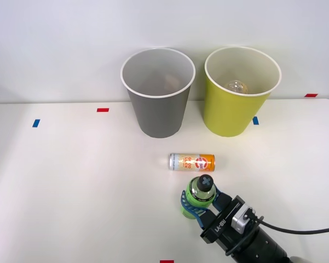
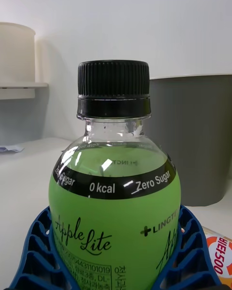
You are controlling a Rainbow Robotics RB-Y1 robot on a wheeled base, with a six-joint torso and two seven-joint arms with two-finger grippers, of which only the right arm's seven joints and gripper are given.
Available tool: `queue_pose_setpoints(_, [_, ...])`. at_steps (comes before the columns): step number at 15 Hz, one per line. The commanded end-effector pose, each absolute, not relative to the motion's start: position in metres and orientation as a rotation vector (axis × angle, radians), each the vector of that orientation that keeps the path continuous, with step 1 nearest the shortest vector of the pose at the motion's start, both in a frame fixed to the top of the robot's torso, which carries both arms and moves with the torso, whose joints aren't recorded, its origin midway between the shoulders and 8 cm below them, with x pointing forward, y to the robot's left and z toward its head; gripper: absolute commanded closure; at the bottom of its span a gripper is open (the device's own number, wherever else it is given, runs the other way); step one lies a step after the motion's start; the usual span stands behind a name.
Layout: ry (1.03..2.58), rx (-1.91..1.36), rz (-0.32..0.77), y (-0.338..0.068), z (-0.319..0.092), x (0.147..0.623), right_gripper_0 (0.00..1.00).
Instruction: Put cans in the gray bin, plastic bottles in the light green bin
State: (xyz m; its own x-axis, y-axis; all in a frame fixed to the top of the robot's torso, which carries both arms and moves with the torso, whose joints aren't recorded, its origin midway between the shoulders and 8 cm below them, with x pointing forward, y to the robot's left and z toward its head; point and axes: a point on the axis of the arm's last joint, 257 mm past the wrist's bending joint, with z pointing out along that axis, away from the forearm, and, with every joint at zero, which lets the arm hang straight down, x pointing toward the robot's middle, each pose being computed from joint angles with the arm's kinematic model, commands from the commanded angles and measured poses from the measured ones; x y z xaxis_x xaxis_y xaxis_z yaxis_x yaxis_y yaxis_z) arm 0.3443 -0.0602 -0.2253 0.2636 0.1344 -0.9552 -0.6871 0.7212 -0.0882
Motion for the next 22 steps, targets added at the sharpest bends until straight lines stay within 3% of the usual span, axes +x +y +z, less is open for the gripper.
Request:
queue_pose_setpoints(1, [1.218,-0.53,0.603,-0.059,-0.194,0.342,1.0])
queue_pose_setpoints(8, [1.093,-0.438,0.784,-0.044,-0.114,0.335,1.0])
queue_pose_setpoints(18, [0.995,-0.335,0.818,-0.037,0.013,0.397,1.0])
queue_pose_setpoints(22, [0.995,-0.321,0.756,-0.05,0.051,0.432,1.0])
